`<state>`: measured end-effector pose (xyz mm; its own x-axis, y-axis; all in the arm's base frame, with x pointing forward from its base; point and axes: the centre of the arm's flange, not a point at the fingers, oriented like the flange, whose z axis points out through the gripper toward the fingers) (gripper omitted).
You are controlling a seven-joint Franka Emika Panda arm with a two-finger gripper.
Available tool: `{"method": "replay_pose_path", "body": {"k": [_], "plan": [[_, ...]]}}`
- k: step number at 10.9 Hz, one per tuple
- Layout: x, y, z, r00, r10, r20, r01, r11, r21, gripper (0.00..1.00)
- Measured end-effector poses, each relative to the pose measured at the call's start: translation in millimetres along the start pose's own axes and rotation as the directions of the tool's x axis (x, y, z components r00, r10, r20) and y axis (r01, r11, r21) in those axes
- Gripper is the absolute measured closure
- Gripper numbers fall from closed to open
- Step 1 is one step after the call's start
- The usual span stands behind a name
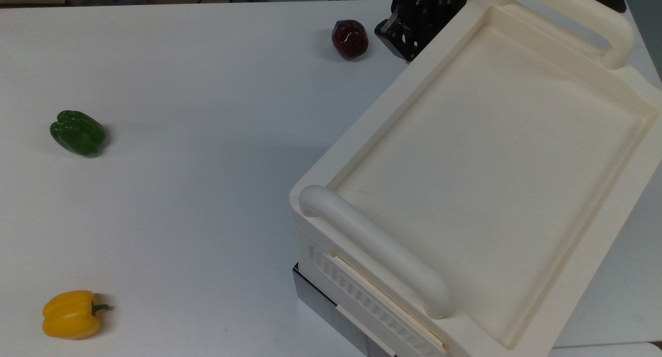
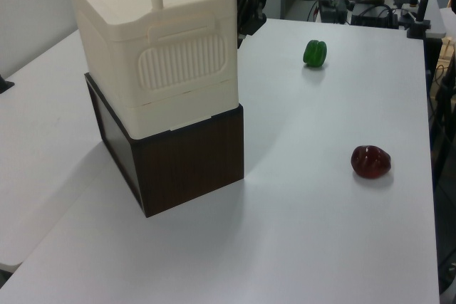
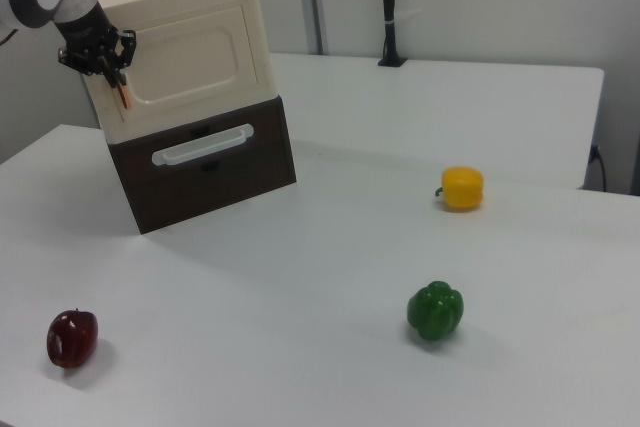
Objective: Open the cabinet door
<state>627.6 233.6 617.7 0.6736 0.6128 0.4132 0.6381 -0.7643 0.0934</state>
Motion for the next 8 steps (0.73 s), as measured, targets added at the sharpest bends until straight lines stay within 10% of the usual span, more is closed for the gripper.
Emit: {"method": "replay_pose_path", "body": {"k": [8], "plan": [[-73, 77, -25, 0.967, 0.051, 0.249, -0.062, 0.997, 0.038, 0.89]]}}
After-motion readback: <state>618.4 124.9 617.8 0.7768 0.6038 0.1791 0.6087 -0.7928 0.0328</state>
